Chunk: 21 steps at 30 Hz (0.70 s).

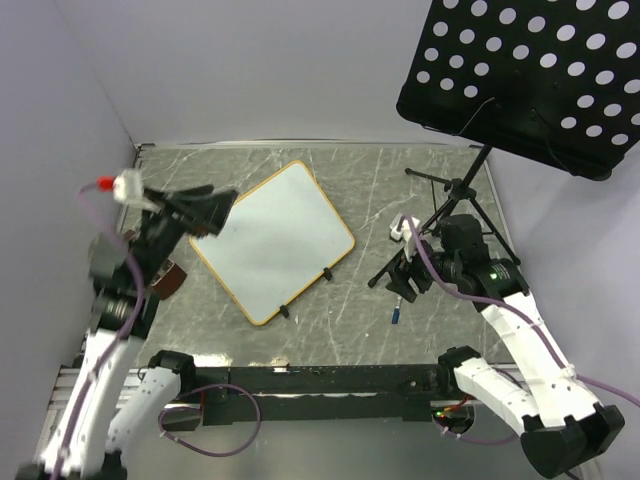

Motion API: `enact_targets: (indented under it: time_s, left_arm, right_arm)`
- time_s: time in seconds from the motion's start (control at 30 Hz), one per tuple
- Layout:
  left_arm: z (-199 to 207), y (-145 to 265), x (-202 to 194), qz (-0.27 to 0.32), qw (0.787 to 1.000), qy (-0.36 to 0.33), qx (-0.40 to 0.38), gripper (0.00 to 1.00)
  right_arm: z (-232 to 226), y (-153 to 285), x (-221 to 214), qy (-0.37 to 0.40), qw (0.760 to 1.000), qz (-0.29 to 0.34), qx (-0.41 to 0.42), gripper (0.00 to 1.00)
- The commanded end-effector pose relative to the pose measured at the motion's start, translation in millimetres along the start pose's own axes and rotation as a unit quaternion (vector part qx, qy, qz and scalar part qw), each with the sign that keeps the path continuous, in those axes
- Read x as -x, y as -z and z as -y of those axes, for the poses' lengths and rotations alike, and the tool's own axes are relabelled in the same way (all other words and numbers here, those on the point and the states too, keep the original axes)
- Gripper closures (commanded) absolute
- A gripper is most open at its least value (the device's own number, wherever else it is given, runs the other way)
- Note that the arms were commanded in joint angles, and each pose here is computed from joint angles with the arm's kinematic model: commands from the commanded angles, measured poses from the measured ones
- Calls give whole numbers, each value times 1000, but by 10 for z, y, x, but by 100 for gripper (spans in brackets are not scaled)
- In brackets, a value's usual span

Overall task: Write a sentence on the whiteboard
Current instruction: Pick up the whiteboard marker from the center of the board.

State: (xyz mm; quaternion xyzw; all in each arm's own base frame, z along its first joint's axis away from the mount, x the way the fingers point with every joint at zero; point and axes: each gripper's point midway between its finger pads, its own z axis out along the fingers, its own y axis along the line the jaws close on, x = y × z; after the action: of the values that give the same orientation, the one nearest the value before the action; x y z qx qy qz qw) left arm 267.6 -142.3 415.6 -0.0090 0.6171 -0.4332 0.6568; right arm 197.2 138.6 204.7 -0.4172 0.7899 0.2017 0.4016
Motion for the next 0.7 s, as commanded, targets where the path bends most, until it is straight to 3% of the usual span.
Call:
enact_targets:
  time_s: [0.0, 0.07, 0.1, 0.17, 0.23, 0.37, 0.53, 0.67]
  left_arm:
    - [69, 313, 262, 77, 997, 16, 28, 3]
    - [-71, 273, -133, -29, 998, 9, 48, 4]
    - [-11, 264, -153, -52, 998, 8, 40, 4]
    - [-2, 257, -473, -131, 991, 25, 17, 3]
    - [-49, 281, -623, -152, 988, 25, 21, 3]
    - [-120, 444, -853, -154, 987, 32, 19, 3]
    - [-210, 566, -1029, -153, 987, 50, 26, 3]
    - [-220, 635, -1088, -151, 987, 53, 24, 3]
  right_arm:
    - [-98, 5, -408, 49, 994, -81, 49, 30]
    - [-38, -70, -606, 26, 992, -114, 39, 37]
    - [33, -94, -633, 16, 992, -119, 25, 47]
    - [169, -123, -663, -25, 991, -132, -7, 56]
    - [218, -157, -657, -34, 989, -143, -12, 63]
    - [276, -255, -918, -60, 973, -222, 3, 61]
    - [316, -461, -1101, -97, 957, -274, 16, 33]
    - [388, -633, -1285, -139, 943, -303, -3, 29]
